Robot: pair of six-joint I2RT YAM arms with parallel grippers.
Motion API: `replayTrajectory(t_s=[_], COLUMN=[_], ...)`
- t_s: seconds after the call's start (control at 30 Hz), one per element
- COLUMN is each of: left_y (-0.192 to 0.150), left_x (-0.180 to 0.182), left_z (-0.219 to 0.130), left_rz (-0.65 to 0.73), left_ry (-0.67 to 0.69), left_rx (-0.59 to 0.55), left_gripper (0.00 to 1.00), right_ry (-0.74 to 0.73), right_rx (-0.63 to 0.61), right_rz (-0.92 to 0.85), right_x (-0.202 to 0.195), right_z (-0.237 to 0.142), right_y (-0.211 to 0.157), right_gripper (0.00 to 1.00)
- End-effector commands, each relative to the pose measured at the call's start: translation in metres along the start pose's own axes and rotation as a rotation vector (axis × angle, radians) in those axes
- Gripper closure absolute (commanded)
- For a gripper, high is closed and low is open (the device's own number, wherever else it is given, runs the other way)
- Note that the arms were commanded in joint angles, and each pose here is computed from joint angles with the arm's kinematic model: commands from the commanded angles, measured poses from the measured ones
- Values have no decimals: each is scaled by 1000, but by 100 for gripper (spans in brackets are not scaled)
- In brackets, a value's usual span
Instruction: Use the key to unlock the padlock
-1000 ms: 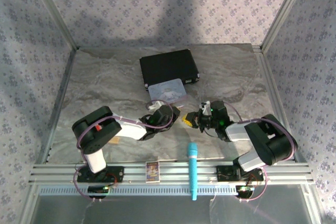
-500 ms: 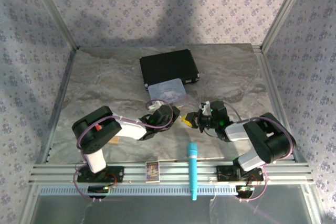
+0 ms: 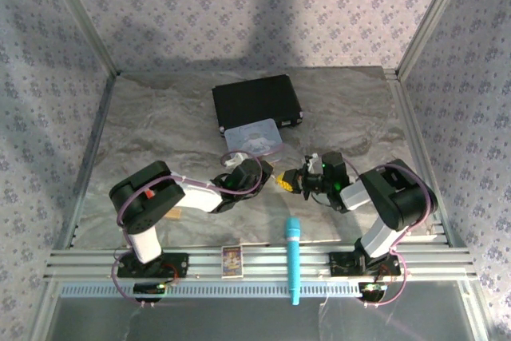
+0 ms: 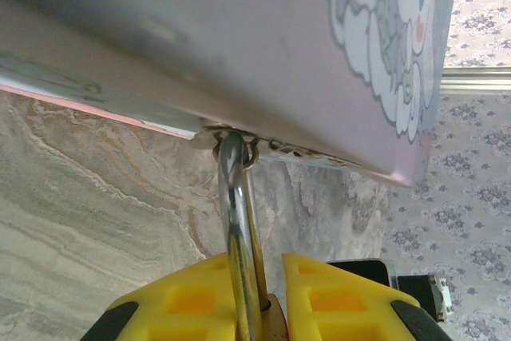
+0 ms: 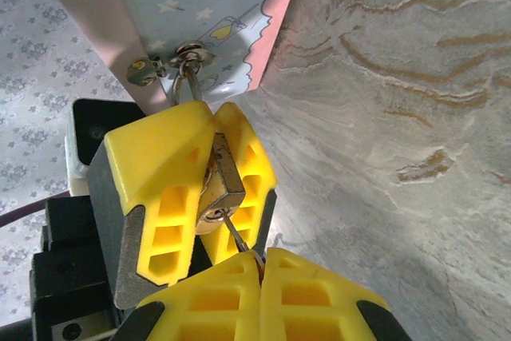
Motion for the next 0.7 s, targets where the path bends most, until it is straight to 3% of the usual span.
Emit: replayTrajectory(t_s=[0.0,0.3,0.67], left_y=[-23,-21,-22], left_x=[-20,-22,-18], left_z=[-1,1,3], left_rz=[-64,-46,-19], left_ry=[-92,-95,-66], left_rx=[114,101,105], left_gripper=[100,100,100], right_ry=[37,82,68], right_rx=[9,49,36], right_rz=[-20,123,100], right_x=[18,11,18], right_z=[7,15,14], right_y=[10,14,21], right_gripper=[100,100,100])
Point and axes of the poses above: each hand's point on the last joint's axis, 136 mm out from that joint toward the fingers, its own z axis out along the fingers, its own x axis along the line the jaws close on, y = z × x, the point moved 1 cm from there along -z, back along the fingers, and after that the axes turned 2 degrees about z, right-handed, at the moved point
